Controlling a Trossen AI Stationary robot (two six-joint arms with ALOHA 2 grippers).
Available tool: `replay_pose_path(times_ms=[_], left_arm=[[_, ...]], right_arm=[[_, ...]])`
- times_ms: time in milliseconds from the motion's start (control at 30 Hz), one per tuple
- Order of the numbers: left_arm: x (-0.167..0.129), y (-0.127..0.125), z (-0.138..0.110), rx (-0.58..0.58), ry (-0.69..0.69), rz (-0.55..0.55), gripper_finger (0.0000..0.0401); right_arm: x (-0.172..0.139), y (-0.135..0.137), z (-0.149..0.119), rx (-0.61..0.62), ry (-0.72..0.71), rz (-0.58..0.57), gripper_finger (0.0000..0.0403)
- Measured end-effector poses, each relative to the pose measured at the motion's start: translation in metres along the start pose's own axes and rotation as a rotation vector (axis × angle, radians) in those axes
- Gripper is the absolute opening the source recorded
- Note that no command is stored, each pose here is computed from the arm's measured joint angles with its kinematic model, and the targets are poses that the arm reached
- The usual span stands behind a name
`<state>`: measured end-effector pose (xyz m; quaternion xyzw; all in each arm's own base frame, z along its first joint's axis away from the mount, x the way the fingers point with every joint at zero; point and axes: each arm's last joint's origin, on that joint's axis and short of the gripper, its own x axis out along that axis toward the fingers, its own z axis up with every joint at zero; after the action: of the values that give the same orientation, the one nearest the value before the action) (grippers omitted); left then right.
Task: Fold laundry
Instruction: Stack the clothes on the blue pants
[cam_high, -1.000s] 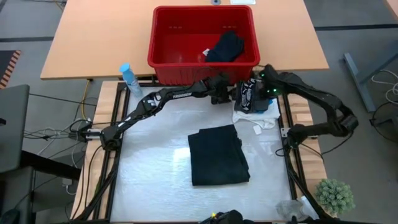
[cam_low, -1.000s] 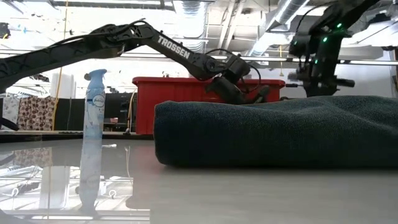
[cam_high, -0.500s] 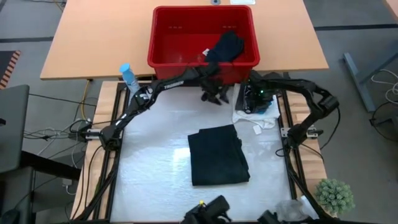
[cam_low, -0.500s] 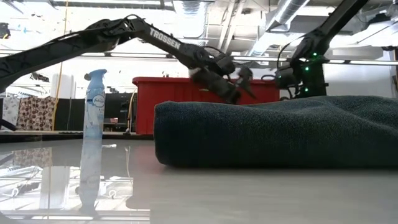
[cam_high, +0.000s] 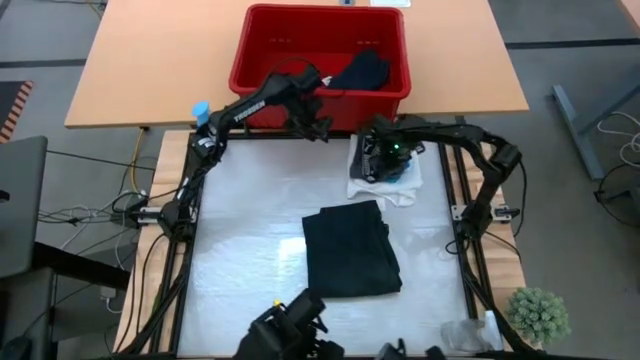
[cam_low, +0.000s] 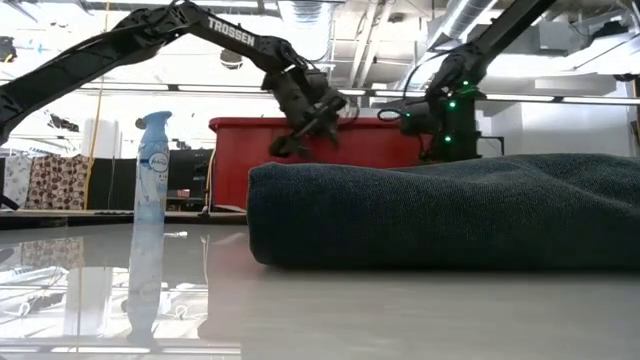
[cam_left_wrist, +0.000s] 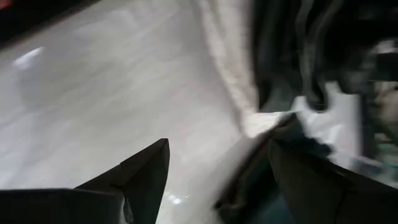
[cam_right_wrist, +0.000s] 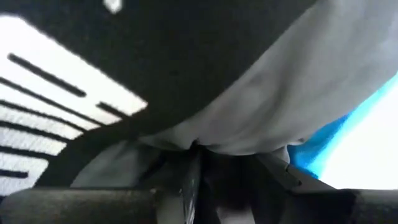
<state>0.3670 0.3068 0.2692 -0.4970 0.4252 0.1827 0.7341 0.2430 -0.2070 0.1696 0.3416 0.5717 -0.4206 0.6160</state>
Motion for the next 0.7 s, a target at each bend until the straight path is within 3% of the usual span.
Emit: replay_pose_path(times_ms=[167, 433, 533, 700], left_arm=[[-0.005, 0.01, -0.003, -0.019, 0.036, 0.075, 0.0265], [-0.012, 0.013, -0.011, -0.03, 0.143, -0.021, 0.0265], [-0.013, 0.012, -0.019, -0.025, 0.223, -0.059, 0.0265], [-0.018, 0.014, -0.031, 0.008, 0.312, 0.002, 0.0265]], right_arm=[[0.01, 0.038, 0.009, -0.112, 0.023, 0.041, 0.0136], [0.004, 0.091, 0.005, -0.34, -0.02, 0.093, 0.0136], [-0.003, 0.103, 0.01, -0.381, -0.068, 0.173, 0.0136], [-0.01, 0.11, 0.014, -0.446, -0.133, 0.223, 0.0136]])
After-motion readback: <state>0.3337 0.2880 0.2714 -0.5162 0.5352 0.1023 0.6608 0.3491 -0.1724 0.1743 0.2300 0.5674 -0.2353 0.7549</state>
